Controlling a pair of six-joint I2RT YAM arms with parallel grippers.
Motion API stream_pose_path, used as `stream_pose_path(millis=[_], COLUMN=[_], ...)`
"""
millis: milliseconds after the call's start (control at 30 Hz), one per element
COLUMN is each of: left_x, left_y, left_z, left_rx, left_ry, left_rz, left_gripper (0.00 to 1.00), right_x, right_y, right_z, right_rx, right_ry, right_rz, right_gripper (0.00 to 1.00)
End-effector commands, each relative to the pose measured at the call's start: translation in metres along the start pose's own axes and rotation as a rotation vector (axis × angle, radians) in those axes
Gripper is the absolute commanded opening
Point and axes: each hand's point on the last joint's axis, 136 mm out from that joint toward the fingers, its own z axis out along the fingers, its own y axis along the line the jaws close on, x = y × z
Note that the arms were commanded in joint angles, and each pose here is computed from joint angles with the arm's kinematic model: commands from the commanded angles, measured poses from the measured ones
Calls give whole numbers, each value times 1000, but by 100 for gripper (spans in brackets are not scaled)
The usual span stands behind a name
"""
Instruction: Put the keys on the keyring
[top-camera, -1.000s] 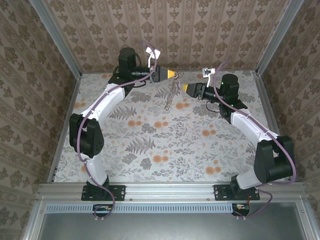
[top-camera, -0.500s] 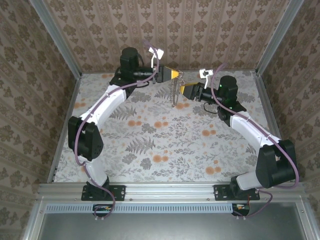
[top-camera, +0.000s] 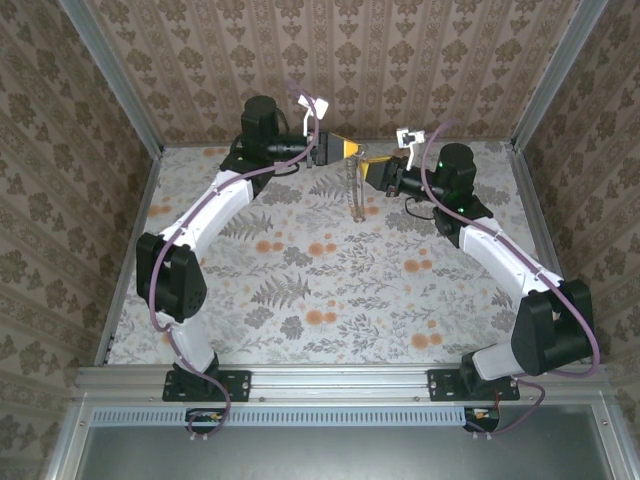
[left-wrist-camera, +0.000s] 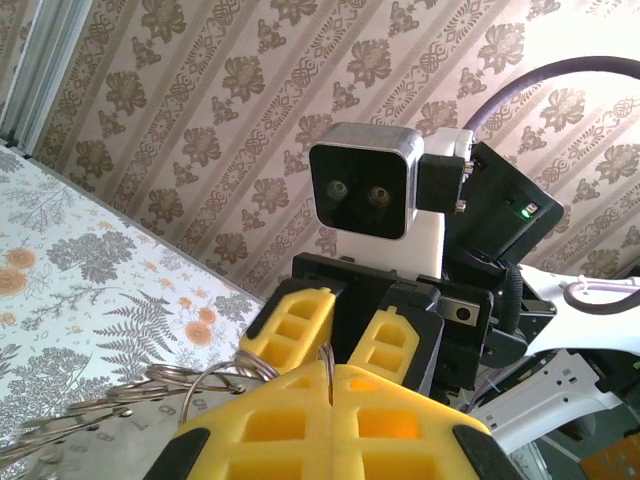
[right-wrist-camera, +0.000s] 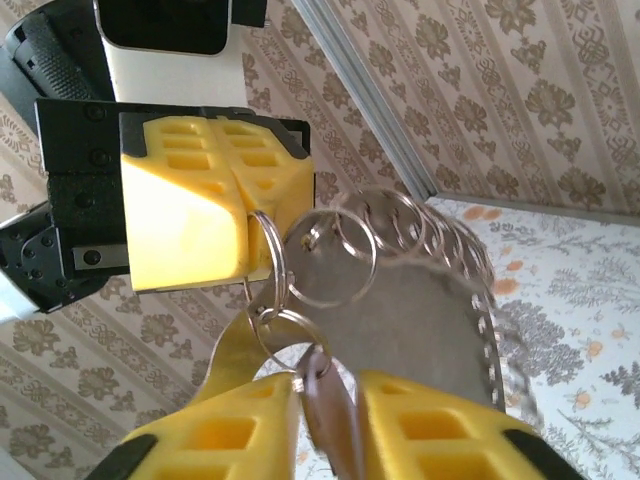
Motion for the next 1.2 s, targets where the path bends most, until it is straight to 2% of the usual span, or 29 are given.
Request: stream_pose_path(millis=[0, 133, 200, 567, 833, 1167], left_x=[-20, -22, -24, -26, -18, -21], left_y=[-33, -33, -33, -33, -28, -21], left_z=[-8, -8, -10, -12, -10, -10], left_rx=[17, 7, 1, -6, -8, -27], left_ry=[-51, -64, -75, -138, -155, -208], left_rz=[86, 87, 86, 71, 47, 25], left_gripper=[0, 0, 0, 0, 0, 0], right_x=[6, 10, 11, 11, -3, 10], right_y=[9, 12, 13, 21, 28, 17], right_z=[0, 1, 2, 14, 21, 27], right_rx=[-32, -39, -41, -78, -139, -109], right_ry=[14, 20, 22, 12, -40, 12], right_rz=[-16, -10, -6, 26, 68, 120], right_gripper=[14, 2, 0, 0, 0, 0])
